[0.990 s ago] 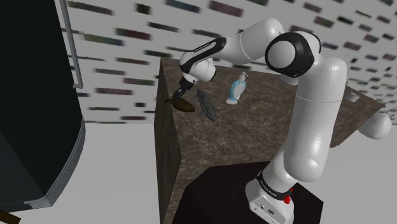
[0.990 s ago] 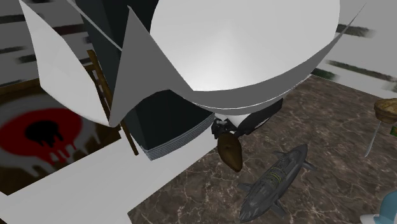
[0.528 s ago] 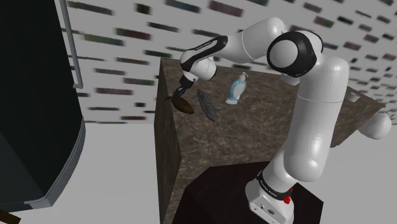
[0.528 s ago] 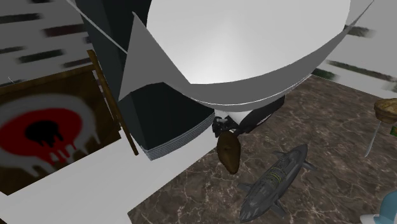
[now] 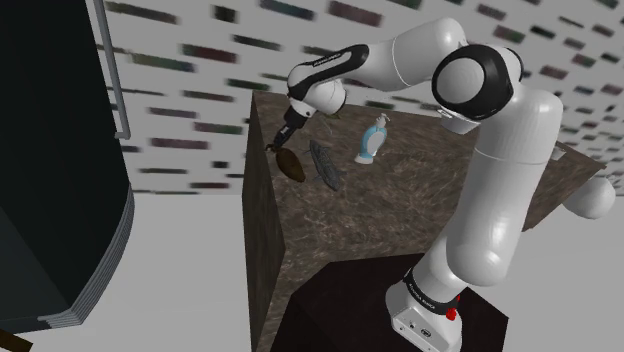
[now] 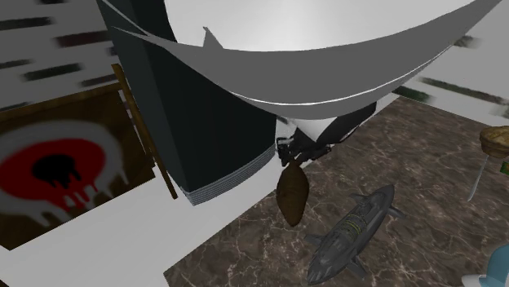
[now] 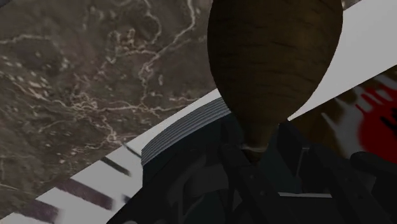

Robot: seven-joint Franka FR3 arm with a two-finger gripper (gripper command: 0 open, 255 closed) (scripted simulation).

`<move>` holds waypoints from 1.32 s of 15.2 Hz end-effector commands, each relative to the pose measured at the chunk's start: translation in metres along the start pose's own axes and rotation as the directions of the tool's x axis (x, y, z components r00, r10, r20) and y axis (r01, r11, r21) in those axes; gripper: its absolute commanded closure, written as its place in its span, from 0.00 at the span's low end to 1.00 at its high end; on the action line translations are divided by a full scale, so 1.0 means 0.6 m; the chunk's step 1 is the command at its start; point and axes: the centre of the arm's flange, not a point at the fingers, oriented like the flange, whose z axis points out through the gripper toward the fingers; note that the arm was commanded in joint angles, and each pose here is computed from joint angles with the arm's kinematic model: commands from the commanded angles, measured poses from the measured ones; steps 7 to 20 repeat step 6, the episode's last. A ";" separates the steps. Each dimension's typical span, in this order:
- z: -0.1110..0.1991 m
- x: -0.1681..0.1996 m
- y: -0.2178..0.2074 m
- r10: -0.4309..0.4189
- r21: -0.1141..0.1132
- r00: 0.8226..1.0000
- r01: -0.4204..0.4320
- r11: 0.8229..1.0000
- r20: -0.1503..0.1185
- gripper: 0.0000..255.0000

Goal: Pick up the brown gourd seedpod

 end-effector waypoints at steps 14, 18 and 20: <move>-0.043 0.012 -0.009 0.000 0.000 1.000 0.000 1.000 0.000 1.00; -0.043 0.012 -0.009 0.000 0.000 1.000 0.000 1.000 0.000 1.00; -0.043 0.012 -0.009 0.000 0.000 1.000 0.000 1.000 0.000 1.00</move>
